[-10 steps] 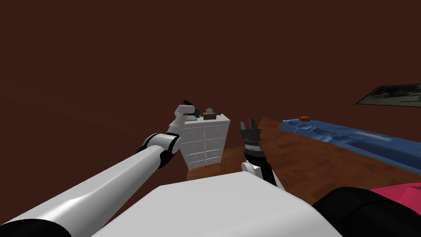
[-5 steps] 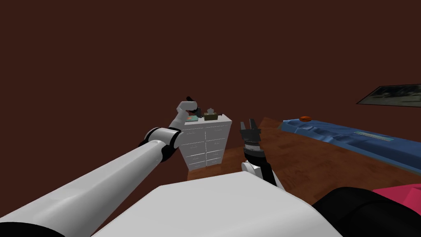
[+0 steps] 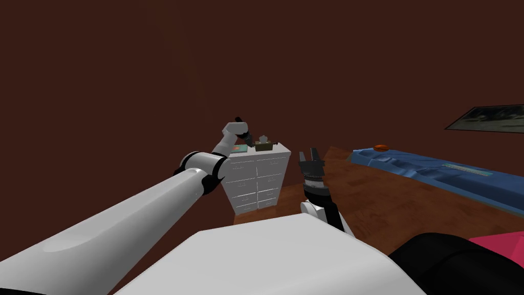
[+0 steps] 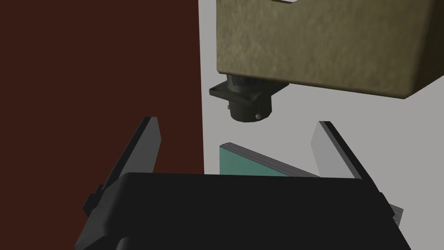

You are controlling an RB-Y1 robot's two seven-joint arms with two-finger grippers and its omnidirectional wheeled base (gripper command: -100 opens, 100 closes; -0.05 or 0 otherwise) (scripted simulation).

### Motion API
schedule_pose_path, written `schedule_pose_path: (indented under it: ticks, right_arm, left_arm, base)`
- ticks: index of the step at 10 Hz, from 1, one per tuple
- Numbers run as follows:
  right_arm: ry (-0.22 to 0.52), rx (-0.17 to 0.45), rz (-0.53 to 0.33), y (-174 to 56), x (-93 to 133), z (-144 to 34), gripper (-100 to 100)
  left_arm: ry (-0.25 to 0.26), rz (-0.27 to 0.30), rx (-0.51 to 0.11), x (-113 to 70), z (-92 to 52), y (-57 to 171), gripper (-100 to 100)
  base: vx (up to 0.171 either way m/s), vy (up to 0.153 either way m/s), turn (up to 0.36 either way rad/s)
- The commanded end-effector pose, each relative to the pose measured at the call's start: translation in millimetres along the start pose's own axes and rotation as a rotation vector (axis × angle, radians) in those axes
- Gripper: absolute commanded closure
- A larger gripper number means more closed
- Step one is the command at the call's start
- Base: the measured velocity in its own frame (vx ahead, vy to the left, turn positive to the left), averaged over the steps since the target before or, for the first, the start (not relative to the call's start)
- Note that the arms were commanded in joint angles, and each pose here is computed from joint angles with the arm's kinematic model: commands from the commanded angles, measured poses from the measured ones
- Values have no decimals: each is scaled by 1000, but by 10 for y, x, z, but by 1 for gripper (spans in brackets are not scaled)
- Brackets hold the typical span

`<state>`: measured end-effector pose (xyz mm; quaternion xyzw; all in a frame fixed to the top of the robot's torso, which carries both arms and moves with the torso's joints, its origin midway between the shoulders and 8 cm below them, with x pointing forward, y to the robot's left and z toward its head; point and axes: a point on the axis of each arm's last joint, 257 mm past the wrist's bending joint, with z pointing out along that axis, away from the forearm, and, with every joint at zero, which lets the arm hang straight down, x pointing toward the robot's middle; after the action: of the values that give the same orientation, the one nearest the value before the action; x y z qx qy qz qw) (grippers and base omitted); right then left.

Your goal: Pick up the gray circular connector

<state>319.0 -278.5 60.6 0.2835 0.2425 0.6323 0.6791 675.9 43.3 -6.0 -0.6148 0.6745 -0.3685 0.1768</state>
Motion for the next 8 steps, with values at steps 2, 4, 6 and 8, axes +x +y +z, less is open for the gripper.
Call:
schedule_pose_path:
  ticks: [2,4,6,8]
  right_arm:
    - [0,0,0,0,0,0,0]
    - [0,0,0,0,0,0,0]
    - [0,0,0,0,0,0,0]
    - [0,0,0,0,0,0,0]
  left_arm:
    - [-6,5,-70,94,-36,103,-100]
    - [-8,13,-115,177,-93,155,-100]
    - [-14,8,-131,150,-63,207,-100]
    - [-13,19,-162,243,-144,224,-100]
  base:
    - [68,28,-7]
    - [35,19,-1]
    - [42,19,-5]
    - [16,3,-3]
